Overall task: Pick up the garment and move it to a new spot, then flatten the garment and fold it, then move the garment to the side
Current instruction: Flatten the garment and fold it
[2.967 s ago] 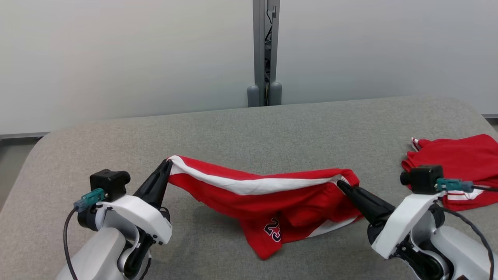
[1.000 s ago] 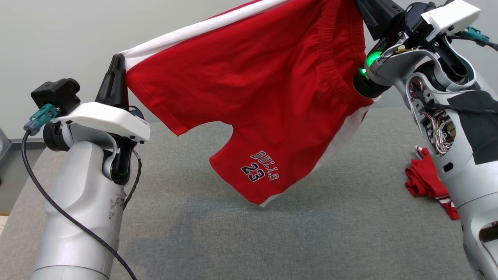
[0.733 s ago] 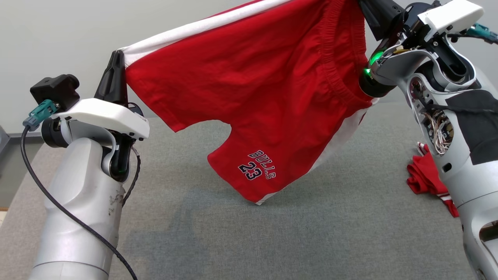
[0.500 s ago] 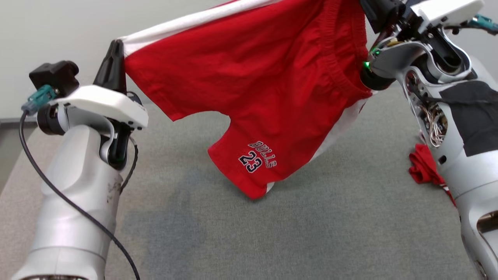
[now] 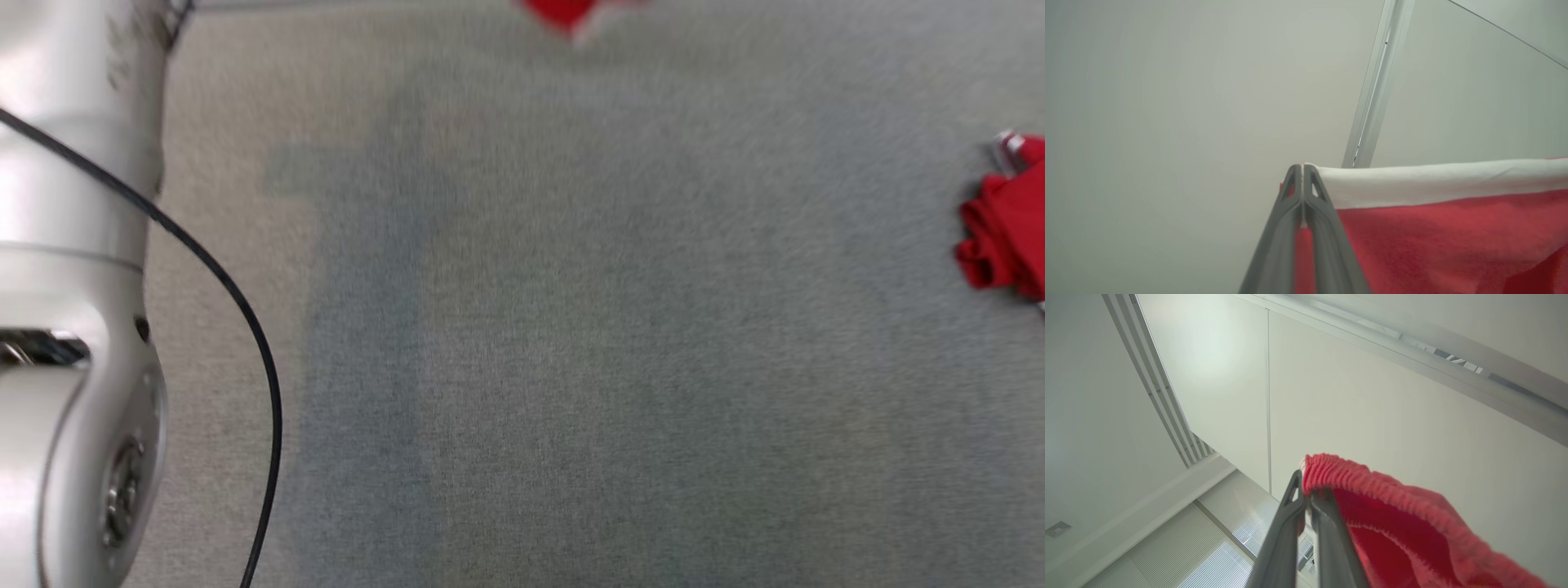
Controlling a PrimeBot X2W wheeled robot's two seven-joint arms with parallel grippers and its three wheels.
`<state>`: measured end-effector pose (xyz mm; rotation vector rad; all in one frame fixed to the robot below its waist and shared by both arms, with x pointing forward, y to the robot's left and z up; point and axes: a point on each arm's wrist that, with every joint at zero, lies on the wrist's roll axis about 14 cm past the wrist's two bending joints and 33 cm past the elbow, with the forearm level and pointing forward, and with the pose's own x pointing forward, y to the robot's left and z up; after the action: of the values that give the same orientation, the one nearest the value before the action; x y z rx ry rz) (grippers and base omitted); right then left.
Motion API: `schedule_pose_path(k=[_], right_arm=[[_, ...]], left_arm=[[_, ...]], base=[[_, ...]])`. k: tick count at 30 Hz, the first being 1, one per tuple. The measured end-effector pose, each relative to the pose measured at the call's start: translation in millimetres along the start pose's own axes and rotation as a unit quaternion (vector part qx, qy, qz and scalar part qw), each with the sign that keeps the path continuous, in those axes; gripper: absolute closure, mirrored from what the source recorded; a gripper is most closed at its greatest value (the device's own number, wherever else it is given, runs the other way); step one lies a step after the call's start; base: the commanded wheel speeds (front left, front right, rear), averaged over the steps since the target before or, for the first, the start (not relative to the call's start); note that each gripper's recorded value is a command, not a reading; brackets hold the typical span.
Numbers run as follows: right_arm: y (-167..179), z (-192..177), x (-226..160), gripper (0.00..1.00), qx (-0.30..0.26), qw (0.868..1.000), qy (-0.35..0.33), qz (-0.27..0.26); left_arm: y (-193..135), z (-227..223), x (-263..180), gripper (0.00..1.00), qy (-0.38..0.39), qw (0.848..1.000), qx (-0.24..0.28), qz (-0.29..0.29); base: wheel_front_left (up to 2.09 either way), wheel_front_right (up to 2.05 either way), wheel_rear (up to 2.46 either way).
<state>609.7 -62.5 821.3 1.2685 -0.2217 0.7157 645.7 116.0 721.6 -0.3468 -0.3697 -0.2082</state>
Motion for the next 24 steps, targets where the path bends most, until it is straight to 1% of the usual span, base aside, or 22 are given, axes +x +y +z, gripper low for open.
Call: schedule_pose_path(k=[3,5,7,9,11,14,17,20,24], right_arm=[[-35.0,-2.8,3.7,1.0,-0.026,1.0,-0.013,-0.002],[-53.2,3.2,4.0,1.0,-0.007,0.999,-0.042,0.003],[-77.6,5.0,1.6,1.0,0.01,0.998,-0.059,-0.003],[-116.5,-4.2,-6.5,1.0,0.033,0.997,-0.062,-0.032],[-155.1,-20.0,-16.3,1.0,0.05,0.995,-0.05,-0.065],[-203.0,-46.8,-30.1,1.0,0.071,0.992,-0.016,-0.106],[-245.5,-69.6,-50.1,1.0,0.094,0.985,0.006,-0.147],[-269.2,-84.8,-65.2,1.0,0.116,0.978,0.017,-0.171],[-283.0,-92.9,-80.1,1.0,0.134,0.972,0.025,-0.19]], left_arm=[[18.5,-11.0,17.4,1.0,-0.015,0.999,-0.027,0.027],[36.2,-14.1,23.1,1.0,-0.036,0.996,-0.059,0.049],[49.4,-23.8,24.6,1.0,-0.043,0.995,-0.068,0.057],[61.7,-48.1,21.5,1.0,-0.028,0.995,-0.077,0.065],[76.6,-80.6,12.4,1.0,-0.001,0.994,-0.08,0.08],[91.8,-120.9,1.0,1.0,0.035,0.992,-0.075,0.094],[101.1,-165.1,-19.2,1.0,0.083,0.989,-0.075,0.097],[108.2,-193.4,-40.9,1.0,0.124,0.985,-0.063,0.099],[119.2,-204.6,-57.3,1.0,0.144,0.981,-0.055,0.114]], base=[[0.0,0.0,0.0],[0.0,0.0,0.0],[0.0,0.0,0.0],[0.0,0.0,0.0],[0.0,0.0,0.0],[0.0,0.0,0.0],[0.0,0.0,0.0],[0.0,0.0,0.0],[0.0,0.0,0.0]])
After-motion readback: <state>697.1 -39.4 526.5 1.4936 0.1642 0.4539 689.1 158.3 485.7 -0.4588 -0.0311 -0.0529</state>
